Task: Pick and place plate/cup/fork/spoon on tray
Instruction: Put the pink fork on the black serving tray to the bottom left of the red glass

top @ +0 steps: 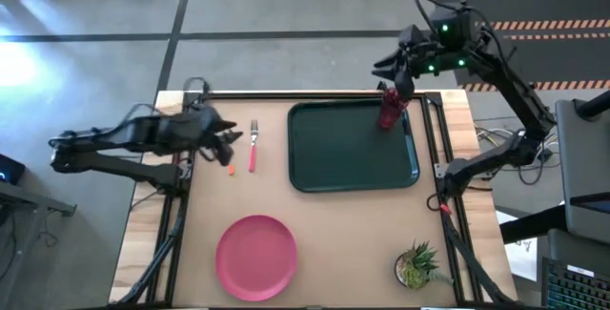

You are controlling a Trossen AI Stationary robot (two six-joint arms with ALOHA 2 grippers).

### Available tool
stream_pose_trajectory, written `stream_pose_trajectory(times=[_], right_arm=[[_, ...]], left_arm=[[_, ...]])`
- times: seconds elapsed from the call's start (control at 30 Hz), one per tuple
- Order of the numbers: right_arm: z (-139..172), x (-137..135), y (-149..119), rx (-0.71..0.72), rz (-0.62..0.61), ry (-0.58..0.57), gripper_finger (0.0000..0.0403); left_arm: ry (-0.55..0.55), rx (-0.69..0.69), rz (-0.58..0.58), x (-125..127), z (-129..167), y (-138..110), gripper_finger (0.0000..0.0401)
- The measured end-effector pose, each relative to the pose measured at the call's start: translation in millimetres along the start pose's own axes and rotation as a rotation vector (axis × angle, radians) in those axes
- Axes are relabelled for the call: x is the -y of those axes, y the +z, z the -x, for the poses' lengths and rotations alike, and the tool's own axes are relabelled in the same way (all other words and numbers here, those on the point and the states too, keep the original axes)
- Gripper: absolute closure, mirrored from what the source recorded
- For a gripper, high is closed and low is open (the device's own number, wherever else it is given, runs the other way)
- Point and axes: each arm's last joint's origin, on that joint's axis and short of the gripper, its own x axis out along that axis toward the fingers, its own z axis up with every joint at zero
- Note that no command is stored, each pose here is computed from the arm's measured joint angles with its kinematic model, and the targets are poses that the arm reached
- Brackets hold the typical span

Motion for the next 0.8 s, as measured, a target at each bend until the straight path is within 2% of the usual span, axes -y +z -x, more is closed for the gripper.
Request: stream_pose_trajectory(times=[0.17,0.3,0.53,0.67,0.8], right_arm=[[-11,-17,1,-0.017,0.035,0.074,0.0294],[-19,-27,1,-0.035,0.047,0.117,0.0290],[-19,-37,-1,-0.050,0.064,0.155,0.0289],[-18,-38,-1,-0.046,0.076,0.156,0.0286],[-18,-38,-2,-0.061,0.082,0.157,0.0288]], left_arm=[[0.085,-0.118,-0.044,8,-35,-5,0.0257],[0.155,-0.233,0.001,5,-60,-15,0.0257],[0.095,-0.454,0.133,-4,-94,-48,0.0257],[0.039,-0.476,0.177,0,-109,-59,0.0254],[0.056,-0.481,0.207,0,-121,-67,0.0238]])
